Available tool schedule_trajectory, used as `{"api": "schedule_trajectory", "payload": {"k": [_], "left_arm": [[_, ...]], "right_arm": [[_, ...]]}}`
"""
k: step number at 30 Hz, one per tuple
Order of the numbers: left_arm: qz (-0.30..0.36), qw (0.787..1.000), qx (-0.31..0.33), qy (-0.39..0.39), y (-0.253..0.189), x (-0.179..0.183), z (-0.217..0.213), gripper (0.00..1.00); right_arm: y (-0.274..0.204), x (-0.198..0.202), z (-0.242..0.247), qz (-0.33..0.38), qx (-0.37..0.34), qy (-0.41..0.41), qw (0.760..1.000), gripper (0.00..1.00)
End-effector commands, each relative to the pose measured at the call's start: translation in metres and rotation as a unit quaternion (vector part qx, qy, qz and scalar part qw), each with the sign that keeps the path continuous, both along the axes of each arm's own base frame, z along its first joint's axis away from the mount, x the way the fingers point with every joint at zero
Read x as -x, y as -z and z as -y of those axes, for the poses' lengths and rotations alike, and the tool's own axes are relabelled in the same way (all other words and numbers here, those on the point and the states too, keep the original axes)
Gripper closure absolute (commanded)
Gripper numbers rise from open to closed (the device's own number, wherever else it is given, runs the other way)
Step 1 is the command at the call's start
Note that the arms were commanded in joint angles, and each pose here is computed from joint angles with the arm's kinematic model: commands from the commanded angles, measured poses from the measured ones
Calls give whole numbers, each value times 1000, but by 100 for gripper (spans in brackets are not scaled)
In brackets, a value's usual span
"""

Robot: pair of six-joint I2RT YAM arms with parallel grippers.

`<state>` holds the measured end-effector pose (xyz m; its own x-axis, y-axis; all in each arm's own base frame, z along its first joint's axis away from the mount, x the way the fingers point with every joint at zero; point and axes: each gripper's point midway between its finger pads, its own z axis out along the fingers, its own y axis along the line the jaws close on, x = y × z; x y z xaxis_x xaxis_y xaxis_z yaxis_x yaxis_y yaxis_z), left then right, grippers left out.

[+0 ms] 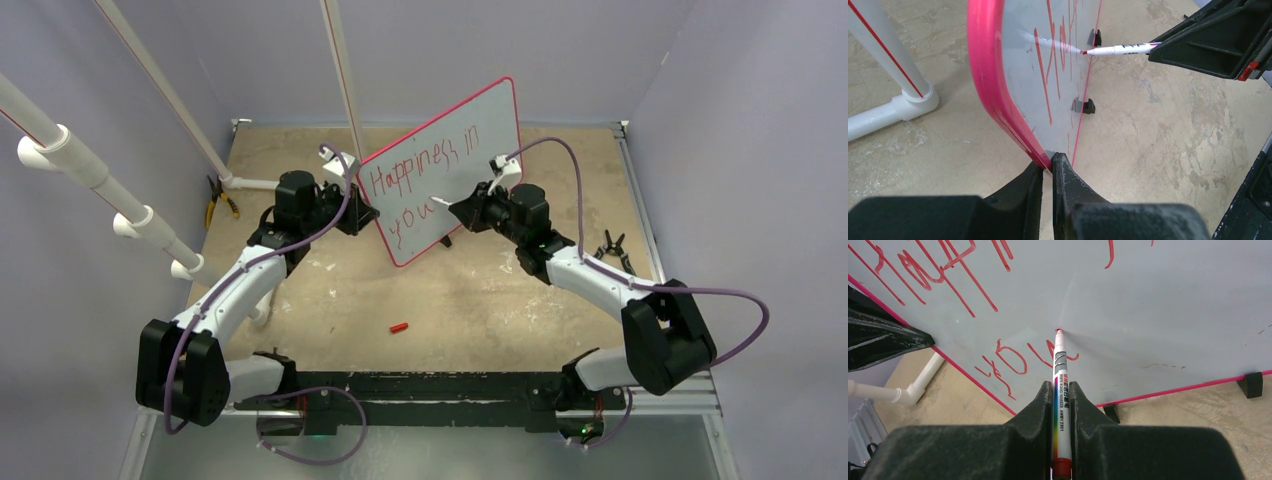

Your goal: Write a sentence on the whiteboard

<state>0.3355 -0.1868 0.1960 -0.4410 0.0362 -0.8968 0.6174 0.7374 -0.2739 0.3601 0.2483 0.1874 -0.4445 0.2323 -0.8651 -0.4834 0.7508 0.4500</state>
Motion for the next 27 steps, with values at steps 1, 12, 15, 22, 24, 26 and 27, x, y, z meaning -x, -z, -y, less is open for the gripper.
{"api": "schedule_trajectory", "payload": {"k": [1, 12, 15, 22, 24, 26, 27], "left_arm": [[1, 1000, -10, 27, 3, 6, 8, 100], [1, 1000, -11, 27, 3, 7, 8, 100], [1, 1000, -10, 27, 3, 7, 9, 100], [0, 1000, -10, 29, 3, 7, 9, 100], [1, 1000, -9, 29, 2, 7, 9, 100], [0, 1000, -10, 28, 2, 7, 9, 100], [0, 1000, -10, 28, 2, 7, 9, 100]], "right_arm": [[-20, -15, 7, 23, -13, 35, 999, 100], [10, -11, 12, -11, 4, 32, 999, 100], [17, -7, 13, -20, 8, 29, 999, 100], [32, 2, 15, -36, 9, 28, 999, 100], [35, 2, 16, -40, 10, 29, 999, 100], [36, 2, 16, -42, 11, 29, 999, 100], [37, 2, 16, -43, 12, 30, 999, 100]]}}
